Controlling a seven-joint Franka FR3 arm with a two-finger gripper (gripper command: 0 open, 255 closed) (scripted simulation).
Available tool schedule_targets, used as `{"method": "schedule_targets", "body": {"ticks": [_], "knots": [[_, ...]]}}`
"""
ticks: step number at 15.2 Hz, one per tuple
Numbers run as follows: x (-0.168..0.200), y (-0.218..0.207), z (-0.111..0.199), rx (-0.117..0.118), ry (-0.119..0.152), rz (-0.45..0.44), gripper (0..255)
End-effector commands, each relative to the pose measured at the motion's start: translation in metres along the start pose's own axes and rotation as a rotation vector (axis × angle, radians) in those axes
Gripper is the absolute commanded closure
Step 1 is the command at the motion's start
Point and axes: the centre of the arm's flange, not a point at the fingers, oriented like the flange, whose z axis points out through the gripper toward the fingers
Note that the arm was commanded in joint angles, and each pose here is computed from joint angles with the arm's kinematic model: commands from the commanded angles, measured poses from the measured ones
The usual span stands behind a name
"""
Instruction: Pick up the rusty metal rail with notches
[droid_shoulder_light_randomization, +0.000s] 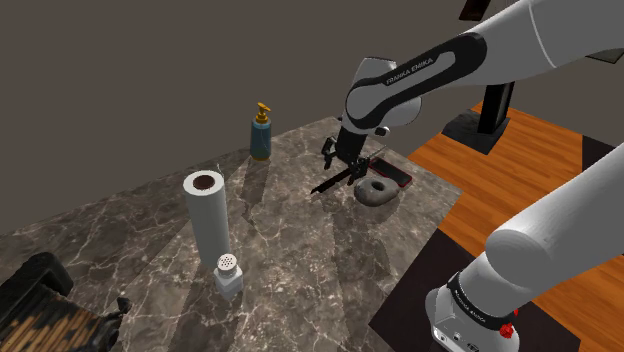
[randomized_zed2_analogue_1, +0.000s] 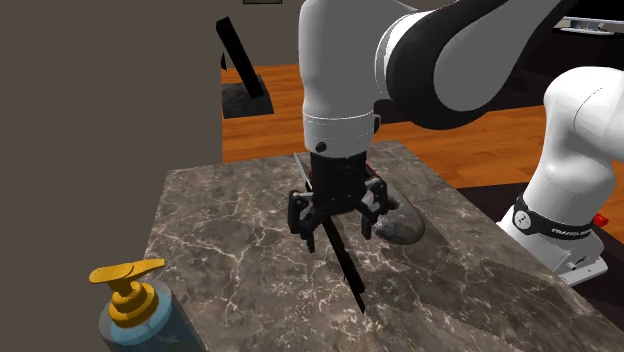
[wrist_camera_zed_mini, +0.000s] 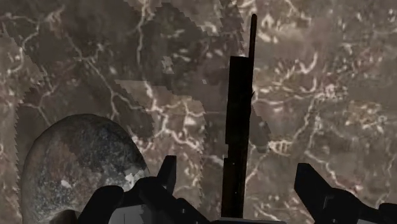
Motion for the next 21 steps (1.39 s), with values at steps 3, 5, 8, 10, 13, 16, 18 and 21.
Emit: {"method": "schedule_targets", "body": {"ticks": [3,5,8,10,13,16,18,21], "knots": [[0.003,0.000,0.006,0.001,0.000,0.000,255],[0.003,0.000,0.005,0.001,0.000,0.000,255],[0.003,0.000,0.005,0.001,0.000,0.000,255],[0.003,0.000,0.005,0.001,0.000,0.000,255],[0.002,0.000,0.000,0.001,0.000,0.000,255],[0.000,0.000,-0.015,0.001,0.000,0.000,255],[-0.002,0.001,-0.026,0.001,0.000,0.000,255],[-0.004,0.001,-0.042,0.001,0.000,0.000,255]]}}
